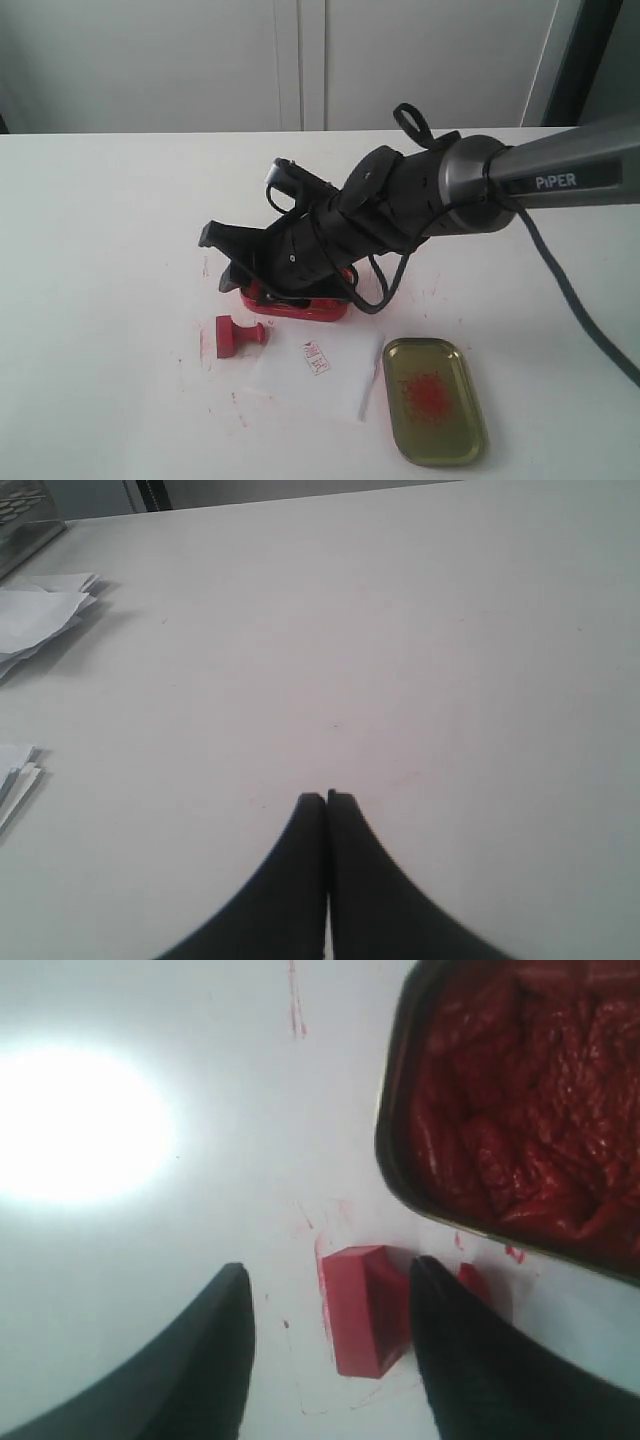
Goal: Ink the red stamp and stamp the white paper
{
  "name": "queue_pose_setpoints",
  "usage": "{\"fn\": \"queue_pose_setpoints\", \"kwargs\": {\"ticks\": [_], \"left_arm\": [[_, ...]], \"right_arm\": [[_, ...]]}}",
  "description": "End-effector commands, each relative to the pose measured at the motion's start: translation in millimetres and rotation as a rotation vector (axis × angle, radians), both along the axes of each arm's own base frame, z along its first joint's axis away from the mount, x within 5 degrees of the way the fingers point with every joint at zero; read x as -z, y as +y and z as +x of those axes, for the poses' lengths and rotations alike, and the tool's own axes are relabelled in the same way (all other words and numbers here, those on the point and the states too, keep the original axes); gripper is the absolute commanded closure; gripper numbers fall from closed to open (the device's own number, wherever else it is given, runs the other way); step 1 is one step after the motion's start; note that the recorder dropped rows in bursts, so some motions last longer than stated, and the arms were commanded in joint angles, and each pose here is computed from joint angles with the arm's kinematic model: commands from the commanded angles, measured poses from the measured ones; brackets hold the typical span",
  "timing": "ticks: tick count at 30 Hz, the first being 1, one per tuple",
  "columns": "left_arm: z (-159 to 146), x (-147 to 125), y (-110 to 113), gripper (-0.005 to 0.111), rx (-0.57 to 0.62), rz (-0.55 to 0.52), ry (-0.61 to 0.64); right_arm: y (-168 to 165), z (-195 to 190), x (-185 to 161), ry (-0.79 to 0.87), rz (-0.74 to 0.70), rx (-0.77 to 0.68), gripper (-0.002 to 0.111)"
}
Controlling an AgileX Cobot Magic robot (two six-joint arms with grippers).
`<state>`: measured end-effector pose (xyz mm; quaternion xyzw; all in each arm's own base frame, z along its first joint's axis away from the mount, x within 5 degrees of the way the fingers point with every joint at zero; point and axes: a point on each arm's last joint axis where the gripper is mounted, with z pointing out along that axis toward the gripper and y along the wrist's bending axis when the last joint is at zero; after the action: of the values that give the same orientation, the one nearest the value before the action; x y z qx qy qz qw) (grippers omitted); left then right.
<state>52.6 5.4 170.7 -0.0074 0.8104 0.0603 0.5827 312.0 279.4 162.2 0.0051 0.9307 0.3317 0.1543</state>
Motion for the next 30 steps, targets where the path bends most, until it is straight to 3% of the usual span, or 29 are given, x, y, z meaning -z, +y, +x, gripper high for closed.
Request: {"fn": "queue_pose_setpoints", "kwargs": {"ticks": [1, 6, 16, 30], "left_arm": [[0, 1, 0, 0.107, -0.001, -0.006, -0.001], [0, 1, 0, 0.107, -0.001, -0.006, -0.001], [0, 1, 0, 0.107, -0.001, -0.006, -0.001], [0, 1, 0, 0.107, -0.001, -0.006, -0.001]], "right_arm": [[-4, 0, -10, -0.025, 0.004, -0.004, 0.062], [-4, -2, -10, -0.019, -0.008, -0.037, 0.066], [-8, -7, -6, -0.049, -0.104, -0.158, 0.108], [-16, -9, -27, -0.181, -0.199, -0.266, 0.108]]}}
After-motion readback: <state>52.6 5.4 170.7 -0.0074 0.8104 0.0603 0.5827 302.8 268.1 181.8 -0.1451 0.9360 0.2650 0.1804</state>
